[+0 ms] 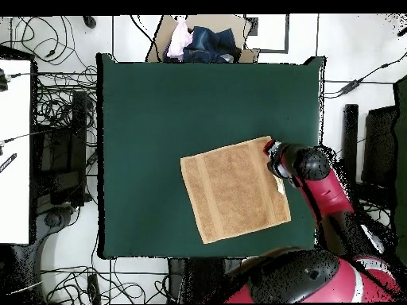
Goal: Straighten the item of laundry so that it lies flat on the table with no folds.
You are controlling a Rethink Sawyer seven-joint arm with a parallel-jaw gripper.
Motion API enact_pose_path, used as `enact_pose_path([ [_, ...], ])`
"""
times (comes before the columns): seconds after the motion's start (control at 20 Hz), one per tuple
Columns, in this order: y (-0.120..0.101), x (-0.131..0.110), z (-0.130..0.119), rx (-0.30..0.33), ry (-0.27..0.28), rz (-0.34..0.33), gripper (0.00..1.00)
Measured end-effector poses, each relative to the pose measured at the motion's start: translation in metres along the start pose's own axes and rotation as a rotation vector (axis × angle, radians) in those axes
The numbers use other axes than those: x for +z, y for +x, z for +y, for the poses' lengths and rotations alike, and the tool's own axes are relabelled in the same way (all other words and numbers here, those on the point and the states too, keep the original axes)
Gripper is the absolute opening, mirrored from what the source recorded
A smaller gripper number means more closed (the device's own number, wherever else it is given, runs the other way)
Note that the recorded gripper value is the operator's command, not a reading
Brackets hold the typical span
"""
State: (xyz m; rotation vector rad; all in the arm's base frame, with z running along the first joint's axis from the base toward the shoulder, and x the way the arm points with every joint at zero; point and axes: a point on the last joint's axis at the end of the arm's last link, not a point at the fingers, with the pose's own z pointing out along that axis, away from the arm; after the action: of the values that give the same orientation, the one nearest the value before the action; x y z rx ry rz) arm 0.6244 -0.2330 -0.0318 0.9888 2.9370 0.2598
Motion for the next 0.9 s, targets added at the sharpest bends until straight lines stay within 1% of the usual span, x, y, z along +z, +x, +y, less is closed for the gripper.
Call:
enact_pose_path([
  [0.1,-0.003,-0.019,0.010,0.004,0.002,0.002,0.00],
  [0.2,-0.004,-0.028,0.014,0.010,0.000,0.008,0.00],
  [0.3,-0.005,-0.048,0.021,0.019,-0.004,0.025,0.00],
  [0.35,-0.005,-0.052,0.023,0.023,-0.005,0.031,0.00],
  [0.4,-0.006,-0.062,0.027,0.032,-0.007,0.043,0.00],
  [0.55,-0.008,-0.080,0.032,0.052,-0.009,0.061,0.00],
  [0.6,-0.014,-0.090,0.033,0.074,-0.013,0.055,0.00],
  [0.7,-0.018,-0.093,0.032,0.086,-0.016,0.044,0.00],
  [0.8,-0.026,-0.094,0.027,0.100,-0.014,0.019,0.00],
  [0.85,-0.036,-0.090,0.019,0.108,-0.006,-0.015,0.00],
  [0.9,-0.038,-0.089,0.018,0.110,-0.004,-0.023,0.00],
])
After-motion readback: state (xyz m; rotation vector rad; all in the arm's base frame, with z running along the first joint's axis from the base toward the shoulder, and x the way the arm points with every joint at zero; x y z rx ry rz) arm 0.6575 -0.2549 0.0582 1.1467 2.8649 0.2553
